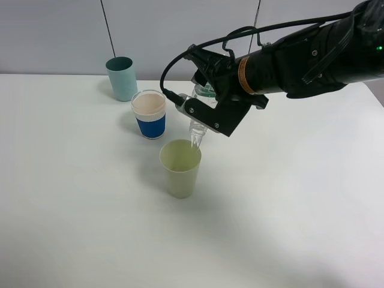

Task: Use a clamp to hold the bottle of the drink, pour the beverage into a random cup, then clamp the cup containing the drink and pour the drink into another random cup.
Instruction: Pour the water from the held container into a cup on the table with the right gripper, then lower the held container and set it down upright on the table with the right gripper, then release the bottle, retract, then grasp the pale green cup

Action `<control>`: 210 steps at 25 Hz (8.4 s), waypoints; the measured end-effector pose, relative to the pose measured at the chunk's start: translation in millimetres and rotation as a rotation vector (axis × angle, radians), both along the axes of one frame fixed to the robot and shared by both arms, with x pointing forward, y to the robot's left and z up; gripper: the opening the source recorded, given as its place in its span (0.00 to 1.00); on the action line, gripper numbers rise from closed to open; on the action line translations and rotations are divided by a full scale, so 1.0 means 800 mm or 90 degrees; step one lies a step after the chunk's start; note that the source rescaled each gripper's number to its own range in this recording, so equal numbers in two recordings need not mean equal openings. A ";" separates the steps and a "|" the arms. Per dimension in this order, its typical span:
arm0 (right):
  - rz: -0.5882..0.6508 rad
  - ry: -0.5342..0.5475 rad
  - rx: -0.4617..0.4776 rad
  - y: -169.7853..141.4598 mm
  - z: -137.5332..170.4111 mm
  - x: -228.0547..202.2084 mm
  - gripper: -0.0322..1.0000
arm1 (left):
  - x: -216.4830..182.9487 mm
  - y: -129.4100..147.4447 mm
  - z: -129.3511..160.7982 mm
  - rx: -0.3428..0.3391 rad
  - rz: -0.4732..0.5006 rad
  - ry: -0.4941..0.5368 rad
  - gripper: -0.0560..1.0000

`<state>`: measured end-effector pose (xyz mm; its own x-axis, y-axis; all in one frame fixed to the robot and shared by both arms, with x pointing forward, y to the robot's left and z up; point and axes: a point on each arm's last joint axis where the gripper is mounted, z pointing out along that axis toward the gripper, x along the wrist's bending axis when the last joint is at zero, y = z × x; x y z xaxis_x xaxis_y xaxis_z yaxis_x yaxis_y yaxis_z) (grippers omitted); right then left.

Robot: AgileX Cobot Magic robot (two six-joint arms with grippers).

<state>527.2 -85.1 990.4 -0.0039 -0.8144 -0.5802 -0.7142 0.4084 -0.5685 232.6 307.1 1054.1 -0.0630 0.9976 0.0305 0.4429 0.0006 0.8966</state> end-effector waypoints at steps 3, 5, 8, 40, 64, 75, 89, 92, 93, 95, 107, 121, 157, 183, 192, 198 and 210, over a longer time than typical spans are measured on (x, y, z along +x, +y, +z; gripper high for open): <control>0.002 -0.010 0.017 0.007 0.010 0.002 0.05 | 0.000 0.000 0.000 0.000 0.000 0.000 1.00; 0.007 -0.015 0.024 0.013 0.014 0.003 0.05 | 0.000 0.000 0.000 0.000 0.000 0.000 1.00; 0.011 -0.011 0.025 0.018 0.011 0.004 0.05 | 0.000 0.000 0.000 0.000 0.000 0.000 1.00; 0.094 -0.077 -0.086 0.024 0.005 0.003 0.05 | 0.000 0.000 0.000 0.000 0.000 0.000 1.00; 0.127 -0.090 -0.088 0.040 0.009 -0.007 0.05 | 0.000 0.000 0.000 -0.001 0.000 0.000 1.00; 0.155 -0.124 -0.090 0.056 0.024 -0.010 0.05 | 0.000 0.000 0.000 0.000 0.000 0.000 1.00; 0.182 -0.145 -0.118 0.062 0.024 -0.016 0.05 | 0.000 0.000 0.000 0.000 0.000 0.000 1.00; 0.169 -0.141 -0.112 0.061 0.024 -0.015 0.05 | 0.000 0.000 0.000 0.000 0.000 0.000 1.00; 0.158 -0.137 -0.107 0.060 0.024 -0.015 0.05 | 0.000 0.000 0.000 0.000 0.000 0.000 1.00; 0.122 -0.118 -0.081 0.058 0.024 -0.013 0.05 | 0.000 0.000 0.000 0.000 0.000 0.000 1.00; -0.229 0.113 0.270 0.045 0.021 -0.007 0.05 | 0.000 0.000 0.000 0.000 0.000 0.000 1.00; -0.652 0.443 0.808 -0.011 0.019 0.039 0.05 | 0.000 0.000 0.000 0.000 0.000 0.000 1.00; -0.666 0.484 1.131 -0.054 -0.066 0.094 0.05 | 0.000 0.000 0.000 0.000 0.000 0.000 1.00; -0.721 0.501 1.090 -0.052 -0.146 0.098 0.05 | 0.000 0.000 0.000 0.000 0.000 0.000 1.00; -0.688 0.493 1.116 -0.051 -0.141 0.100 0.81 | 0.000 0.000 0.000 0.000 0.000 0.000 1.00; -0.645 0.482 1.150 -0.050 -0.133 0.102 0.94 | 0.000 0.000 0.000 0.000 0.000 0.000 1.00; -0.638 0.471 1.177 -0.055 -0.062 0.096 0.94 | 0.000 0.000 0.000 0.000 0.000 0.000 1.00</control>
<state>604.1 -129.0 941.0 -0.4564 0.8735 -0.1690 0.1640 0.2694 0.9490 232.6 307.1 1054.1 -0.0630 0.9975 0.0305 0.4429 0.0005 0.8966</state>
